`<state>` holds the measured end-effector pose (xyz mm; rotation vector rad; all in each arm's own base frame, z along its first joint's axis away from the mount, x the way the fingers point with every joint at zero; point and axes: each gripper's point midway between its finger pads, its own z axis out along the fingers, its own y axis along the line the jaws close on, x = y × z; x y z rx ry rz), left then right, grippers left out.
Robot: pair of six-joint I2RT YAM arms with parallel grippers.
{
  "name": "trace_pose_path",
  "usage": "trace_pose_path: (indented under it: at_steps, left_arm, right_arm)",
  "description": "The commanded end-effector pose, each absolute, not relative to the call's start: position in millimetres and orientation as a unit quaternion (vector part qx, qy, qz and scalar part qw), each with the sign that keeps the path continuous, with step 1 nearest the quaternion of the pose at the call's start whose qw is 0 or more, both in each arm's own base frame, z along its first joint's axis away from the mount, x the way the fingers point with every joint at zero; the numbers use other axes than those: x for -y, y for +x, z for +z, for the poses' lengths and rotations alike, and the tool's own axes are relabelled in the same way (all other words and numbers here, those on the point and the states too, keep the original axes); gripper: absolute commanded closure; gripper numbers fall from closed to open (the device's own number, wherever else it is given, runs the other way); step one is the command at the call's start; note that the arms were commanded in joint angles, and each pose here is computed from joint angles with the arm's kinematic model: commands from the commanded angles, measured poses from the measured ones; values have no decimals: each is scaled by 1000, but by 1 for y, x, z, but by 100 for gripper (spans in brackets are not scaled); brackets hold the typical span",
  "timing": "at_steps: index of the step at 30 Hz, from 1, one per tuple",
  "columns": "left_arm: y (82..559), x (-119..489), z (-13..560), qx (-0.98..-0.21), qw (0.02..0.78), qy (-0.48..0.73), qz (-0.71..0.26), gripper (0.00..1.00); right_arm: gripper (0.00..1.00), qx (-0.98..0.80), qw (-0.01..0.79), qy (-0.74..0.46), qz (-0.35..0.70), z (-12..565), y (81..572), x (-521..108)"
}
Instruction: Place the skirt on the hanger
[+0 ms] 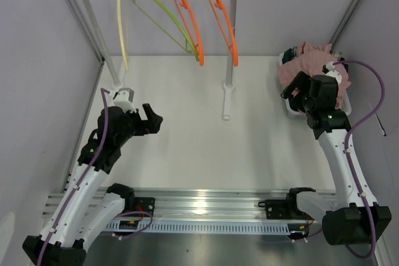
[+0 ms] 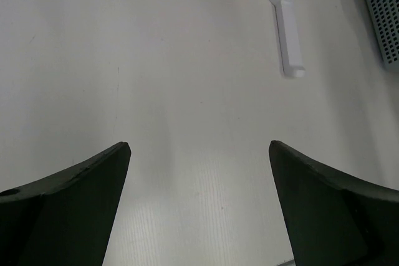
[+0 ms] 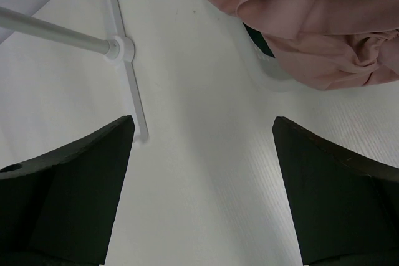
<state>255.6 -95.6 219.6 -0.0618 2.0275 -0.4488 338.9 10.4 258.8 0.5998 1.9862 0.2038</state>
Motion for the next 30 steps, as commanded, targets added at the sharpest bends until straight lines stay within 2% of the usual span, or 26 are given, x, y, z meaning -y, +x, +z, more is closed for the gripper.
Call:
trace_pose_path:
  at_steps: [1,11,18,26,29,30]
  left_arm:
    - [258,98,228,-828,524,-18,-198,1]
    - [257,99,228,-827,525,-15,-201,1]
    - [257,100,226,-830,521,-16,-200,0]
    - [257,100,225,-831,518,-16,-199,0]
    - [258,100,224,-833,516,-16,-199,1]
    - [257,100,224,-834,515,-16,-199,1]
  right_arm:
    - [1,-812,523,249,71,277,341,-2]
    - [1,-827,498,258,31,267,359,11]
    - [15,-836,447,316,30,243,400,46]
    - [24,-833,422,358,23,218,431,63]
    - [32,-831,411,375,10,205,435,72]
    - [37,-829,411,380,10,204,436,75]
